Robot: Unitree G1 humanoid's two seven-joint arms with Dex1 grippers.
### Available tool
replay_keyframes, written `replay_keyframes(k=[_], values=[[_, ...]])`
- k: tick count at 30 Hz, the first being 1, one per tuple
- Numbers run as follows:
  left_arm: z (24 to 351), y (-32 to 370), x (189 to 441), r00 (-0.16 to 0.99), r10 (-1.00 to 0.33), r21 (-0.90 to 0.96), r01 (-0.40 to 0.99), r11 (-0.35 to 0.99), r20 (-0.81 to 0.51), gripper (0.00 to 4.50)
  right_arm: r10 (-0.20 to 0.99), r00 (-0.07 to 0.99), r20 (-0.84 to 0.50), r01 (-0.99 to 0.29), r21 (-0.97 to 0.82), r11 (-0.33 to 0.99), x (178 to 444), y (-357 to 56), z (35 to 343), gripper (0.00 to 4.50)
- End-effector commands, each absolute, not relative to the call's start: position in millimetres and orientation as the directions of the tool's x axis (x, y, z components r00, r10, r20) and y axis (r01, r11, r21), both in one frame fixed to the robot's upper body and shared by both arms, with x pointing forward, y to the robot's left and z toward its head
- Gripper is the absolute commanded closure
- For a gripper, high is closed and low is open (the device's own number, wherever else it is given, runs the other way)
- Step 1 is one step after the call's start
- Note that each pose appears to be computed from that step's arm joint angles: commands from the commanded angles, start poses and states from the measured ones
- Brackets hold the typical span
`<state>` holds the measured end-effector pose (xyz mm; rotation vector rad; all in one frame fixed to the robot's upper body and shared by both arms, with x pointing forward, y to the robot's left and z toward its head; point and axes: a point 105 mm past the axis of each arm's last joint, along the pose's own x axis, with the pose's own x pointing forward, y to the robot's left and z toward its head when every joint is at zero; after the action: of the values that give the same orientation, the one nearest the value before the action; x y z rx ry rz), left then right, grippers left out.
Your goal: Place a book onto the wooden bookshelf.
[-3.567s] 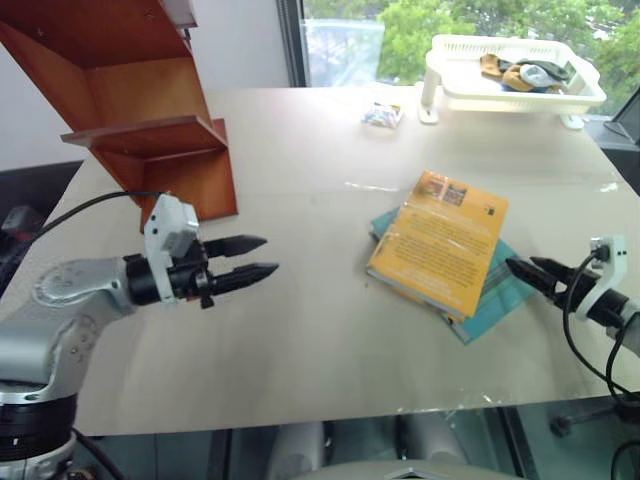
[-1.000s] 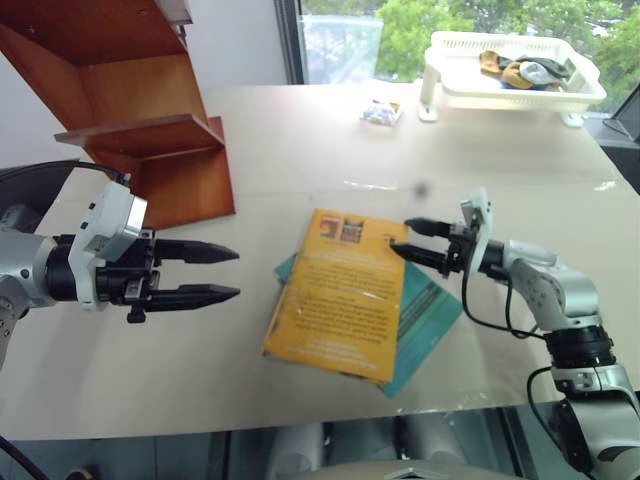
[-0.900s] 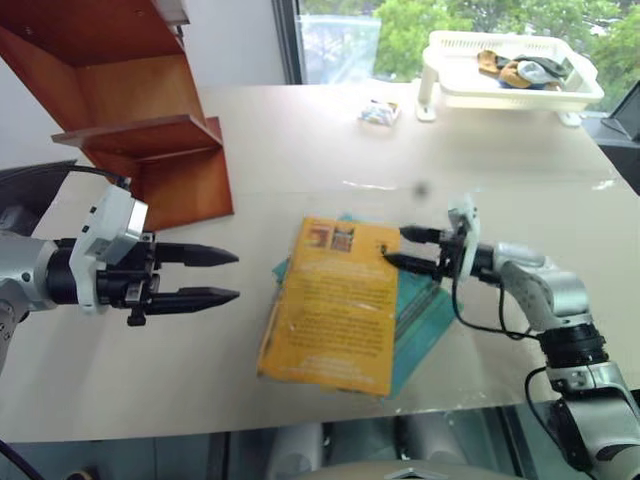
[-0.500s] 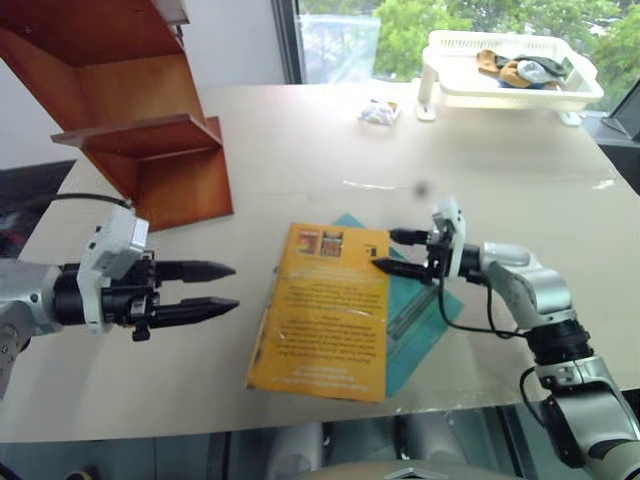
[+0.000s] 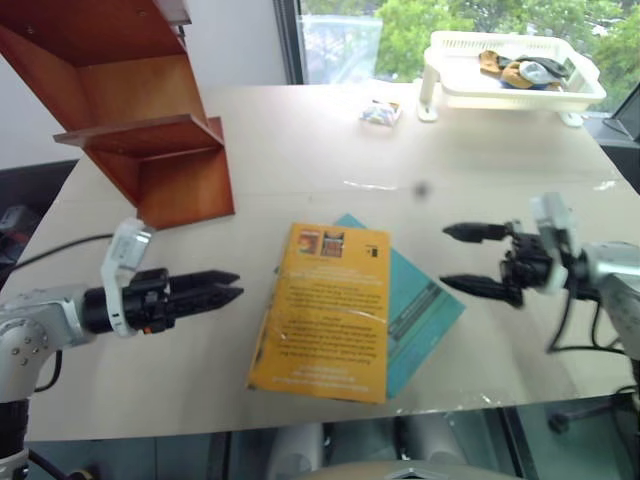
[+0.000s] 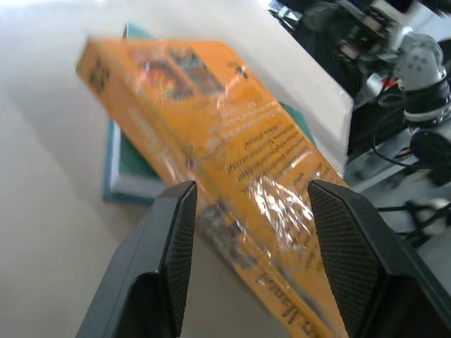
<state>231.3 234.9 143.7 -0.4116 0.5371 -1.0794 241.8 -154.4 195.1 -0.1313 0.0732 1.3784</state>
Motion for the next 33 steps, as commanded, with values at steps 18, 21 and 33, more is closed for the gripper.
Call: replay_keyframes(k=[18, 21, 33], values=[[104.5, 192.3, 247.9, 0.156, -0.985, -0.773, 0.616, 0.153, -0.071, 1.85, 0.948, 0.204, -0.244, -0.962, -0.231, 0.147, 198.9, -162.9, 219.6, 0.0], [108.3, 188.0, 252.0, 0.14, -0.99, -0.786, 0.608, 0.112, -0.033, 1.85, 0.943, 0.196, -0.268, -0.962, -0.237, 0.133, 199.5, -164.6, 219.3, 0.0], [105.5, 179.8, 250.6, 0.098, -0.995, -0.811, 0.582, 0.059, -0.002, 4.46, 0.955, 0.161, -0.249, -0.968, -0.228, 0.104, 197.4, -161.2, 218.4, 0.0]])
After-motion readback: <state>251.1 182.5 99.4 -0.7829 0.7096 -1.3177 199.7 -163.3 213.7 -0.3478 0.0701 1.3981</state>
